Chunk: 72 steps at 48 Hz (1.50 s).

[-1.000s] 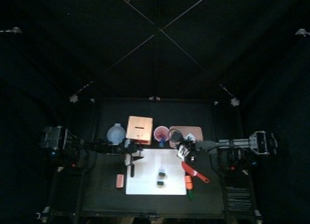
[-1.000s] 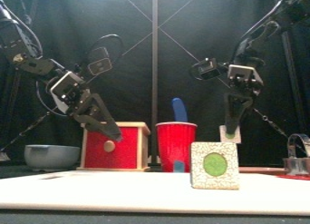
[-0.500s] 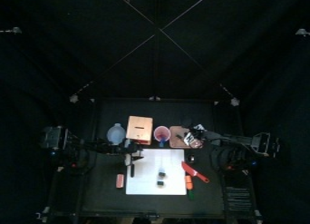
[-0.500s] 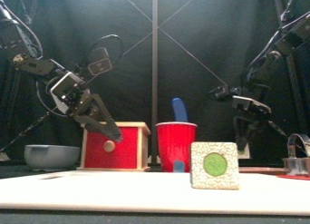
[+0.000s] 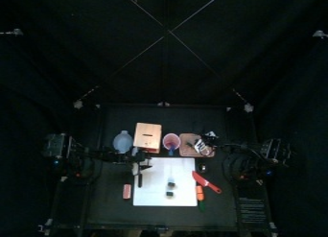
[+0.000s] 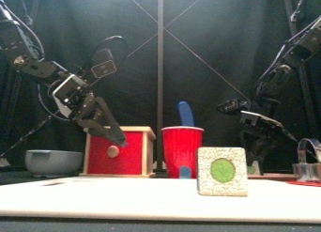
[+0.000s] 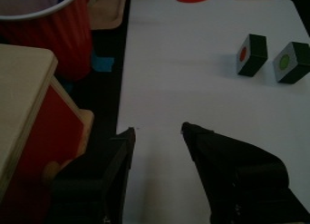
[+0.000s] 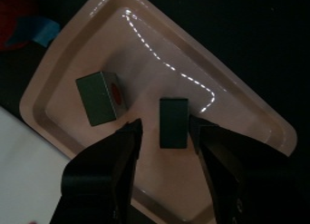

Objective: Place sushi on board then cut the sushi with the knife then place the pieces on the plate
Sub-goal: Place the 4 sushi pieces on the plate

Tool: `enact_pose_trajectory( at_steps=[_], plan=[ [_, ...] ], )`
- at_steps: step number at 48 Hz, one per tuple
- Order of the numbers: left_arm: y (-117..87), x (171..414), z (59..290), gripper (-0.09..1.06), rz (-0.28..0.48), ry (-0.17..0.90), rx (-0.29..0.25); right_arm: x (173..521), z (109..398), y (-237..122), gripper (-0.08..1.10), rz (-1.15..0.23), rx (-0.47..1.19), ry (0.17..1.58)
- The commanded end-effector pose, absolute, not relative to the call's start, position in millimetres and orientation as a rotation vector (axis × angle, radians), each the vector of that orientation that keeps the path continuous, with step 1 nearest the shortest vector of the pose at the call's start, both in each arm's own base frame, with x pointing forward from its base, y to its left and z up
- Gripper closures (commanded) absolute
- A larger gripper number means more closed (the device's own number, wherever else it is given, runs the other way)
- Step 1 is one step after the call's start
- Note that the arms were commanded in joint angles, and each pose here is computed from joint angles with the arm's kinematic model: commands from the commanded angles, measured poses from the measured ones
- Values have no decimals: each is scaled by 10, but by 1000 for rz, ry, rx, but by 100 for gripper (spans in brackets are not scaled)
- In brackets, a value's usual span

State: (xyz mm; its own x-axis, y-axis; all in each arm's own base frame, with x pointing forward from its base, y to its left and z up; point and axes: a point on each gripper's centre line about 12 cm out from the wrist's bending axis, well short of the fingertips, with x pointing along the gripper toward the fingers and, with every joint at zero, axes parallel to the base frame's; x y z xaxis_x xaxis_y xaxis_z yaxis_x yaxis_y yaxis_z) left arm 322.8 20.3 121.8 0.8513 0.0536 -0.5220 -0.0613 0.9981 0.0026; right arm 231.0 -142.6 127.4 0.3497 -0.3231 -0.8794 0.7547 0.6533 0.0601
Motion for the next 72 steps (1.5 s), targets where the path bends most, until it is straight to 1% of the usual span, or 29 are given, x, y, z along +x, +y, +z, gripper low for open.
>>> enact_pose_trajectory(
  at_steps=[1,5,9,16,21,26,31,34,37,45,54,72],
  plan=[
    [213,3291,1298,13,64,518,-16,2326,1525,-1443,22,-744,488,932],
    [208,3291,1293,13,62,520,-16,2351,1680,-1394,22,-733,479,901],
    [208,3291,1293,13,62,520,-16,2434,1847,-1267,22,-683,457,854],
    [208,3291,1293,13,62,520,-16,2679,2071,-866,22,-521,423,786],
    [213,3291,1293,13,64,520,-16,2891,2112,-507,22,-374,385,755],
    [213,3291,1293,13,64,520,-16,3105,2095,-87,22,-218,334,741],
    [213,3291,1293,13,64,520,-16,3263,2066,217,22,-115,294,738],
    [218,3290,1292,13,65,521,-17,3339,2037,357,22,-75,279,742],
    [213,3290,1292,13,64,521,-17,3415,1992,460,22,-51,274,754],
    [208,3286,1287,13,63,523,-19,3556,1839,593,21,-32,268,795],
    [208,3276,1277,13,68,527,-26,3672,1681,638,21,-35,260,835],
    [204,3253,1251,13,70,536,-29,3785,1560,799,21,-20,286,867]
  ],
)
